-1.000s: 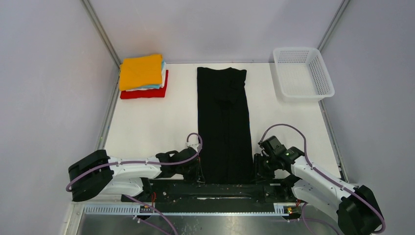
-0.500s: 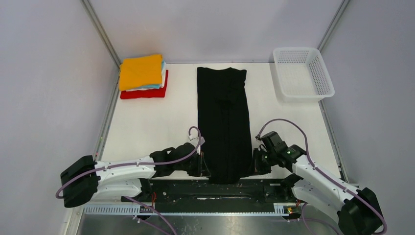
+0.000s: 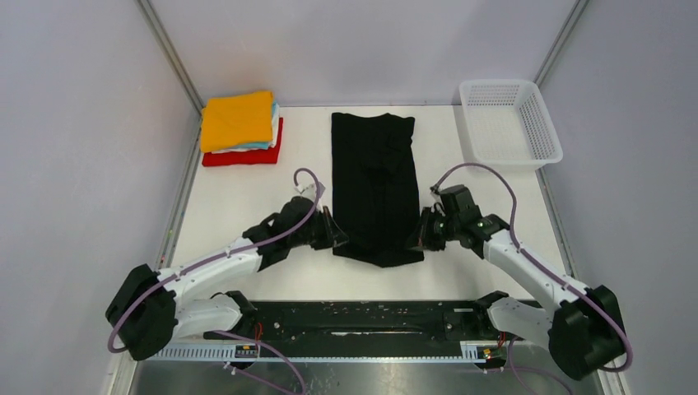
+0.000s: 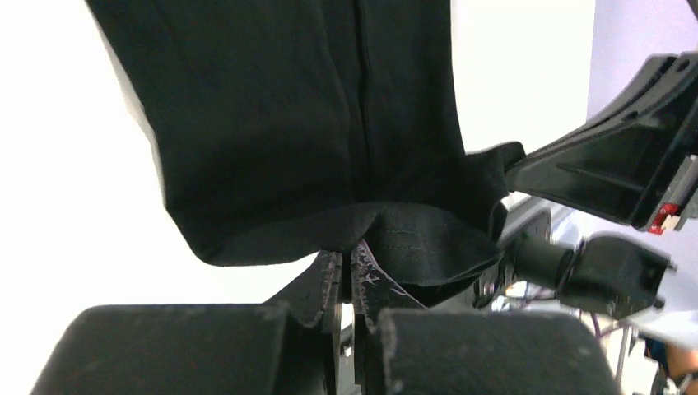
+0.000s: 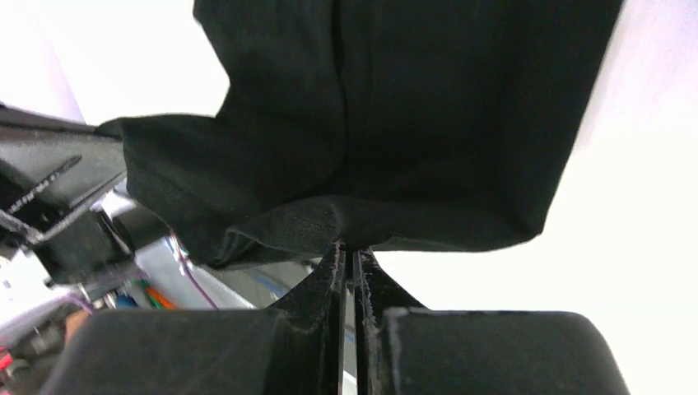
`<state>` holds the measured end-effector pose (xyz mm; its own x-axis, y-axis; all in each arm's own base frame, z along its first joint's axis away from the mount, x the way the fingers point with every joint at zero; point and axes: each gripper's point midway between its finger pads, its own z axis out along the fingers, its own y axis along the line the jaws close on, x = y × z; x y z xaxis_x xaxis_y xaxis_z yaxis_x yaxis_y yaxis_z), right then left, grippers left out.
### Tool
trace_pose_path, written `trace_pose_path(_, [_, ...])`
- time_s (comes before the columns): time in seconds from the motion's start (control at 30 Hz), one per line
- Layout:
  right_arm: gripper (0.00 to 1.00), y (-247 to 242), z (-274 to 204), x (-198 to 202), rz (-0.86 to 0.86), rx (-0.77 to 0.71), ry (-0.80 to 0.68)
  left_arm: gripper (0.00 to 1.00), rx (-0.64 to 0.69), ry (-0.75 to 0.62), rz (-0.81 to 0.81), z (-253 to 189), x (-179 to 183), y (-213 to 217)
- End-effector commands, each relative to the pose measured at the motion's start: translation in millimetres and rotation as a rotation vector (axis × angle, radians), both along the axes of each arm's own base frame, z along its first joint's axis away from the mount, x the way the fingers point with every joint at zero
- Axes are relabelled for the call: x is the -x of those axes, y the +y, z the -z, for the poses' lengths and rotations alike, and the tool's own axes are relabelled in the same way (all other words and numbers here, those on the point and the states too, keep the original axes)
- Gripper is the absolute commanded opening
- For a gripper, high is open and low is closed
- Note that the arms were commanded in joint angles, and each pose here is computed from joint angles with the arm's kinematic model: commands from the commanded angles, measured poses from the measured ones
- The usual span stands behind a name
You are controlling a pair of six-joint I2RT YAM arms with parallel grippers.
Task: Fold and stack the t-shirts
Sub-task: Fold the folded rectangular tshirt in 1/3 of the way
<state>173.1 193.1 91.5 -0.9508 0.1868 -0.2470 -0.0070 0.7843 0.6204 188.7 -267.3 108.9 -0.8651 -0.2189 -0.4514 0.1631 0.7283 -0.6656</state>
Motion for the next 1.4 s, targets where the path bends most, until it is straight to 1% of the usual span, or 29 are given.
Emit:
trace_pose_path(0.0, [0.00, -1, -32, -68, 0.111, -0.042, -0.138, 0.00, 0.016, -0.123, -0.066, -33, -56, 0])
trace_pose_path(0.13, [0.00, -7, -43, -103, 0.145, -0.034, -0.174, 0.00, -0.035, -0.111, -0.096, -28, -91, 5])
trace_pose_path(0.27, [0.00, -12, -42, -135, 0.170, -0.027, -0.184, 0.00, -0.042, -0.093, -0.107, -27, -125, 2])
trace_pose_path(0.37, [0.00, -16, -42, -159, 0.184, -0.016, -0.202, 0.00, -0.058, -0.068, -0.106, -18, -147, 0])
trace_pose_path(0.5, [0.00, -18, -41, -188, 0.193, -0.033, -0.207, 0.00, -0.067, -0.048, -0.129, -12, -177, 5])
trace_pose_path(0.6, [0.00, -18, -38, -205, 0.187, -0.036, -0.208, 0.00, -0.084, -0.033, -0.145, -6, -196, 9])
trace_pose_path(0.77, [0.00, -24, -28, -230, 0.196, -0.013, -0.209, 0.00, -0.115, -0.012, -0.135, 8, -217, 9])
trace_pose_path(0.9, [0.00, -22, -13, -244, 0.188, -0.028, -0.190, 0.04, -0.154, 0.017, -0.158, 22, -230, 15])
trace_pose_path(1.07, [0.02, -21, -1, -267, 0.207, -0.037, -0.177, 0.16, -0.169, 0.019, -0.176, 32, -255, 17])
trace_pose_path(1.13, [0.08, -23, 1, -278, 0.221, -0.040, -0.187, 0.27, -0.180, 0.014, -0.179, 31, -264, 19])
trace_pose_path(1.17, [0.16, -24, 1, -282, 0.225, -0.049, -0.180, 0.34, -0.181, 0.002, -0.179, 26, -267, 20])
trace_pose_path(1.2, [0.40, -24, -1, -287, 0.226, -0.053, -0.180, 0.44, -0.178, -0.019, -0.182, 19, -271, 21])
trace_pose_path(1.23, [0.55, -25, -2, -287, 0.223, -0.051, -0.177, 0.49, -0.172, -0.039, -0.184, 10, -271, 22])
trace_pose_path(1.27, [0.63, -25, -3, -285, 0.214, -0.047, -0.175, 0.53, -0.158, -0.065, -0.177, -1, -269, 22])
trace_pose_path(1.3, [0.75, -24, -4, -281, 0.208, -0.050, -0.175, 0.57, -0.151, -0.089, -0.172, -11, -267, 23])
trace_pose_path(1.33, [0.95, -25, -5, -277, 0.204, -0.049, -0.179, 0.61, -0.144, -0.107, -0.169, -20, -261, 25])
trace_pose_path(1.37, [0.99, -27, -5, -271, 0.209, -0.045, -0.183, 0.69, -0.140, -0.119, -0.165, -26, -254, 27])
